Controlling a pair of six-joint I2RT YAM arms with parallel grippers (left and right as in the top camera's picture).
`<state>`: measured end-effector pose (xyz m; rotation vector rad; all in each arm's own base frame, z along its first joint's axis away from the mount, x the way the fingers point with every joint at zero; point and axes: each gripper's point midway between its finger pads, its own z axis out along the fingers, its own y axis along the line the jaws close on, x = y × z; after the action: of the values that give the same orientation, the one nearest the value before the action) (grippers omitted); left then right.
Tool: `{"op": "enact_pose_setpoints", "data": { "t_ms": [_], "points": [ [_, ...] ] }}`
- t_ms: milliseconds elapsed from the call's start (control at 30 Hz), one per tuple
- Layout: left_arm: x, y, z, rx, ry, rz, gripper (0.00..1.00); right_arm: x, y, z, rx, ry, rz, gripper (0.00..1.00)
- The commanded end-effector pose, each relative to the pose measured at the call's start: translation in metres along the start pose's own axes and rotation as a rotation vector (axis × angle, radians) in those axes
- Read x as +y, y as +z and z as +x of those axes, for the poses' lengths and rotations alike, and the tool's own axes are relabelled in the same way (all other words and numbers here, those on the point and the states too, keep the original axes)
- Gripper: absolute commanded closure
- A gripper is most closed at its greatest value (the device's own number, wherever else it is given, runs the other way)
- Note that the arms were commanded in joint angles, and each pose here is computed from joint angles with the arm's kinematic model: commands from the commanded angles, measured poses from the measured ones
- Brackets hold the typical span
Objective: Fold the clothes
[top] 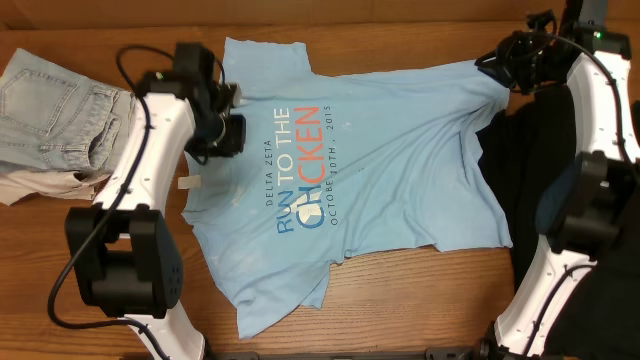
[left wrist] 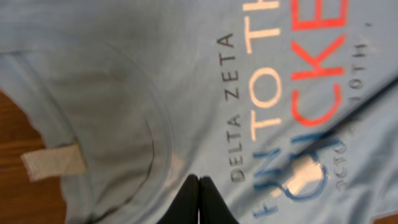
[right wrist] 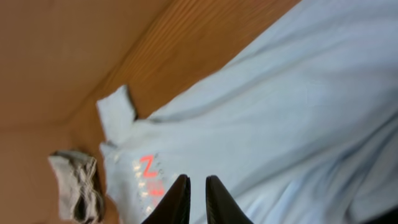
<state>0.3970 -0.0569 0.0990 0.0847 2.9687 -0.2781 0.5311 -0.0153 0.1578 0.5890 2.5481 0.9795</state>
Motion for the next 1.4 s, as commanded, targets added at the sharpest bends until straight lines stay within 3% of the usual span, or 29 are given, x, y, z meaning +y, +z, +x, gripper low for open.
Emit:
{"op": "enact_pose_setpoints", "data": {
  "t_ms": [0,200,367,667,800,1033,1067,1100,1367],
  "points": [
    [0.015,0.029,0.013,-0.006,0.0,-0.047,0.96,0.046,-0.03,0.023,0.008,-0.11,-0.002,0.87],
    [0.043,0.075,0.026,-0.057,-0.032,-0.124,0.96,0.03,-0.008,0.078,0.173,-0.165,0.216,0.87],
    [0.077,0.1,0.03,-0.091,-0.207,-0.171,0.96,0.027,0.008,0.107,0.252,-0.189,0.301,0.83],
    [0.177,0.14,0.067,0.022,-0.391,-0.29,0.96,-0.007,0.025,0.14,0.34,-0.157,0.46,0.8],
    [0.199,0.119,0.041,-0.049,-0.438,-0.22,0.96,-0.027,0.035,0.149,0.368,-0.136,0.481,0.79],
    [0.201,0.056,-0.035,-0.177,-0.336,-0.187,0.96,-0.055,0.048,0.165,0.406,-0.117,0.522,0.73],
    [0.2,0.047,-0.042,-0.189,-0.33,-0.188,0.96,-0.057,0.05,0.166,0.407,-0.116,0.522,0.74],
    [0.195,0.031,-0.056,-0.21,-0.318,-0.189,0.96,-0.062,0.055,0.168,0.408,-0.115,0.519,0.83],
    [0.143,-0.043,-0.094,-0.247,-0.256,-0.048,0.85,-0.077,0.085,0.168,0.349,-0.165,0.484,0.91]
  ]
}}
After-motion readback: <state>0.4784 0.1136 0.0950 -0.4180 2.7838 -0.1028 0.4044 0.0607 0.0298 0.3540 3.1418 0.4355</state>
